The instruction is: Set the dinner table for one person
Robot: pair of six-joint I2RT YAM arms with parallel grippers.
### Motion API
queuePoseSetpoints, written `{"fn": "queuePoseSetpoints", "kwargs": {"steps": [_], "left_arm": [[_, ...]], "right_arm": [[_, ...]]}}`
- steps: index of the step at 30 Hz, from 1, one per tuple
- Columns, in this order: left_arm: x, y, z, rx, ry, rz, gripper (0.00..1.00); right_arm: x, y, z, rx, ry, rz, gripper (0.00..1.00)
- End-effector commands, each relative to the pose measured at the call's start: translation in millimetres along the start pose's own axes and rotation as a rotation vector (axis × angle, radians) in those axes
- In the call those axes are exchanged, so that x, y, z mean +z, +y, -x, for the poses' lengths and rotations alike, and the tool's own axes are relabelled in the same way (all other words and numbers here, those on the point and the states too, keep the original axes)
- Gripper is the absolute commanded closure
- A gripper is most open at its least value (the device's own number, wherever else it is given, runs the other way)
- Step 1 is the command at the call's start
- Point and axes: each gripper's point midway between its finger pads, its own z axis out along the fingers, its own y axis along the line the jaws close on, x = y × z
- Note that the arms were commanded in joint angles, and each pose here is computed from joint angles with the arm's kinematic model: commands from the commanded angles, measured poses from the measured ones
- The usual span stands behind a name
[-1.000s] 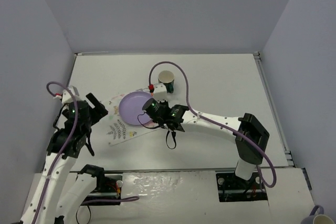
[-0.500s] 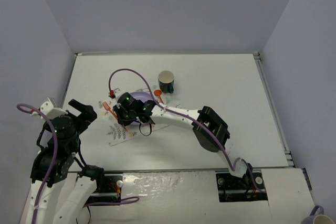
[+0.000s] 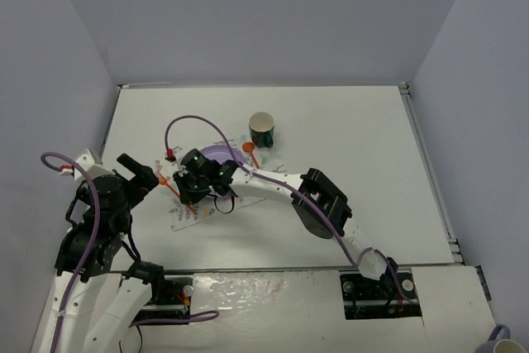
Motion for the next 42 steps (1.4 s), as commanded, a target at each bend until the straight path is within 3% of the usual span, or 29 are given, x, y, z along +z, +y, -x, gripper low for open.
{"fn": "queuePoseSetpoints", "kwargs": {"steps": [1, 21, 25, 28, 31, 36, 42], "left_arm": [[4.2, -12.9, 12.6, -0.006, -0.038, -0.034, 0.08], [8.3, -16.3, 10.4, 0.005, -0.033, -0.047, 0.08], [10.4, -18.4, 9.4, 0.013, -0.023, -0.048, 0.07], [10.7, -14.3, 9.3, 0.005, -0.026, -0.027, 0.03], [10.0, -14.0, 9.6, 0.0, -0.03, -0.027, 0.03], [13.6, -20.7, 5.4, 0.008, -0.008, -0.054, 0.03], [17.3, -28.4, 0.7, 0.031, 0.032, -0.072, 0.03]], "right_arm": [[-12.5, 11.3, 51.3, -0.044, -0.131, 0.016, 1.0], [-7.7, -10.7, 60.5, 0.028, -0.157, -0.046, 1.0], [-20.7, -10.4, 67.7, 0.033, -0.182, -0.07, 0.7], [-38.1, -4.2, 79.1, 0.032, -0.211, -0.065, 0.55], [-63.4, 5.5, 90.0, 0.029, -0.243, -0.05, 0.3], [-137.6, -10.9, 120.0, 0.094, -0.4, -0.213, 0.32], [-274.3, -48.7, 142.6, 0.172, -0.674, -0.484, 0.25]]}}
